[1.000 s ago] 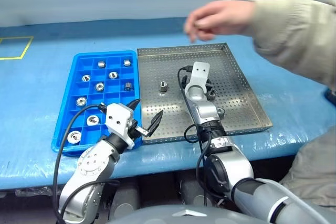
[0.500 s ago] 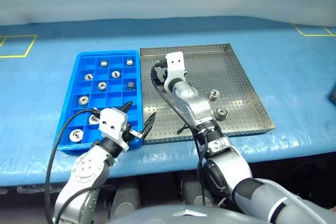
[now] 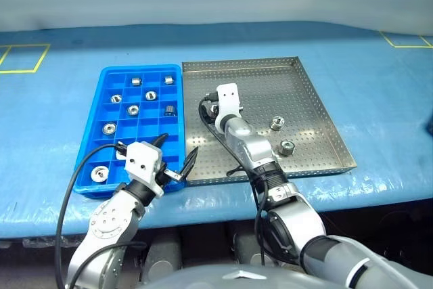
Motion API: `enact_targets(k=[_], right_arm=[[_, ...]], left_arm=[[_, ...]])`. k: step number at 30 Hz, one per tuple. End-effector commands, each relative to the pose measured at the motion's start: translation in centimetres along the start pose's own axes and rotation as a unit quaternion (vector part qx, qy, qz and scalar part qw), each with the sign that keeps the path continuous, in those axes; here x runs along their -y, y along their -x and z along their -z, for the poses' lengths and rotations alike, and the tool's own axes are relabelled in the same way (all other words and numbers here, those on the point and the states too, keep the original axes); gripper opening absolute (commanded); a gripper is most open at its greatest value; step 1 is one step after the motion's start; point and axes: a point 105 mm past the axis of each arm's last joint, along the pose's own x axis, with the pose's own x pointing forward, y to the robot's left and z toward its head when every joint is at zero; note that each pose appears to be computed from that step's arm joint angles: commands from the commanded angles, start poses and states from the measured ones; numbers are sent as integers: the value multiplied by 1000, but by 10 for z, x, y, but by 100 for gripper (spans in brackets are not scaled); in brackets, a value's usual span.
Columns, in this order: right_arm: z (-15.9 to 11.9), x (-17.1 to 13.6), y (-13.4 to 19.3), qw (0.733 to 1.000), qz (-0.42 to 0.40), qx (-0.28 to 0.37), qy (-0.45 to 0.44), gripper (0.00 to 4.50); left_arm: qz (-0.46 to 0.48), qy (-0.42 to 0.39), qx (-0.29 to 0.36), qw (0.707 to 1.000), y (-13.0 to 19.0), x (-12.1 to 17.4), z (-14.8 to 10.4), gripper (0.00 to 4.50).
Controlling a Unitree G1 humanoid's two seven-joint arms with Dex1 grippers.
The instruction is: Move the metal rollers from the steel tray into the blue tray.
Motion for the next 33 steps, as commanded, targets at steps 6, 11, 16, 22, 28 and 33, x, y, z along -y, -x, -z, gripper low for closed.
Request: enact_targets(k=[6, 11, 16, 22, 28, 33], right_arm=[[-2, -15, 2, 1000, -27, 9, -5, 255], [-17, -23, 7, 998, -50, 32, 1, 170], [-65, -53, 24, 986, -123, 102, 42, 170], [-99, -92, 43, 963, -217, 141, 80, 170], [-93, -123, 48, 943, -288, 126, 108, 170], [-80, -140, 45, 933, -322, 107, 122, 170]], left_arm=[[8, -8, 28, 1000, 0, 5, -13, 450], [6, -7, 29, 1000, 0, 4, -13, 450], [-11, -9, 32, 999, 2, 1, -14, 450], [-61, -21, 41, 997, 9, -12, -16, 450], [-129, -43, 49, 990, 21, -27, -19, 450], [-167, -47, 43, 984, 37, -32, -18, 450]])
